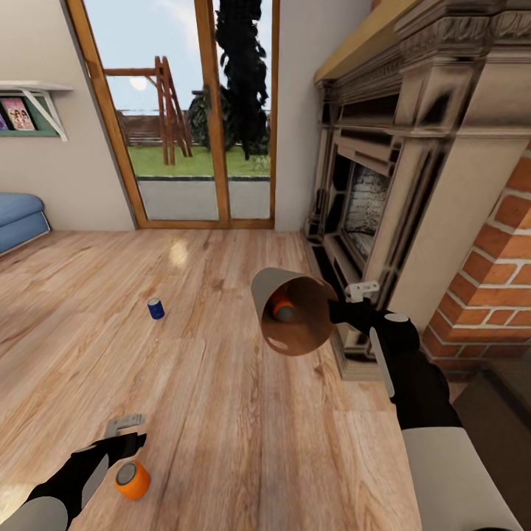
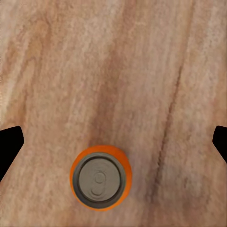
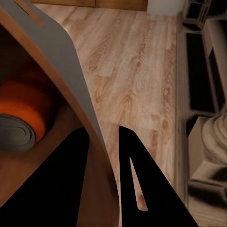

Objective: Put the three can of soda from the living room inside the tash can in the kitchen.

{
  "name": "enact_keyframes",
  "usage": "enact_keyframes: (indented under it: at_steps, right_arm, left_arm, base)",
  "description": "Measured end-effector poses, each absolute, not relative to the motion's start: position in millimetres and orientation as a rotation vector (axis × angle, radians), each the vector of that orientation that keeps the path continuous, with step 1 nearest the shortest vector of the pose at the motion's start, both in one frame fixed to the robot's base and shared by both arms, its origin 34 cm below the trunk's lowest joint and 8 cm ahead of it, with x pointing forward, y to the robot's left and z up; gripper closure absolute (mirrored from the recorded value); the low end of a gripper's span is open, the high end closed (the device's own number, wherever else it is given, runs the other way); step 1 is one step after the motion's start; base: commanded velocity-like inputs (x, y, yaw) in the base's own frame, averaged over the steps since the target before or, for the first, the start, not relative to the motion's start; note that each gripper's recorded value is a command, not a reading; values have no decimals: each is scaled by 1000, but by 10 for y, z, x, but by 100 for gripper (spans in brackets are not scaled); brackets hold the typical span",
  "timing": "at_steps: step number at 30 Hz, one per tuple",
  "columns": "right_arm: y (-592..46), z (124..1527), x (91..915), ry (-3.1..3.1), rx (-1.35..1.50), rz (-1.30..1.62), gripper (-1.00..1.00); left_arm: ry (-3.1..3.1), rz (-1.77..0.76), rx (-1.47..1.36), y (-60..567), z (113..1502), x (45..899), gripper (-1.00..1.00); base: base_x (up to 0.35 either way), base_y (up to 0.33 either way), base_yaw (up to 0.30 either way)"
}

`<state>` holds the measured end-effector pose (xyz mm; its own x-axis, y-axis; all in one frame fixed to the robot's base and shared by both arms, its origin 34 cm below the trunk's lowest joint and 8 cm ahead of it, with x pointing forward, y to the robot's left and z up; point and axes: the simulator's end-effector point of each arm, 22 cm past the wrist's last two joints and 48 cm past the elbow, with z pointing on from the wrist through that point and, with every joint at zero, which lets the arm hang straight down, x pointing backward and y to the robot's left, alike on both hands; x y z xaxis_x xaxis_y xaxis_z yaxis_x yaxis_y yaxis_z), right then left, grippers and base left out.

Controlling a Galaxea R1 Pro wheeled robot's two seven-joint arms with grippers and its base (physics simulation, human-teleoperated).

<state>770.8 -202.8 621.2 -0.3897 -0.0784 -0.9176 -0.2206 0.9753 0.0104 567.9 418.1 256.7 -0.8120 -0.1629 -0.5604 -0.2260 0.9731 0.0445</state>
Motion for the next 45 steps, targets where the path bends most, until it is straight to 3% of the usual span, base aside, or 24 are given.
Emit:
enact_keyframes:
  at_steps: [45]
  right_arm:
    - [-2044,5503,7714,2073,-212,159,100]
  left_arm:
    - [2619,127,-270,4007,2125,5474,-100]
  base:
    - [22,30,0]
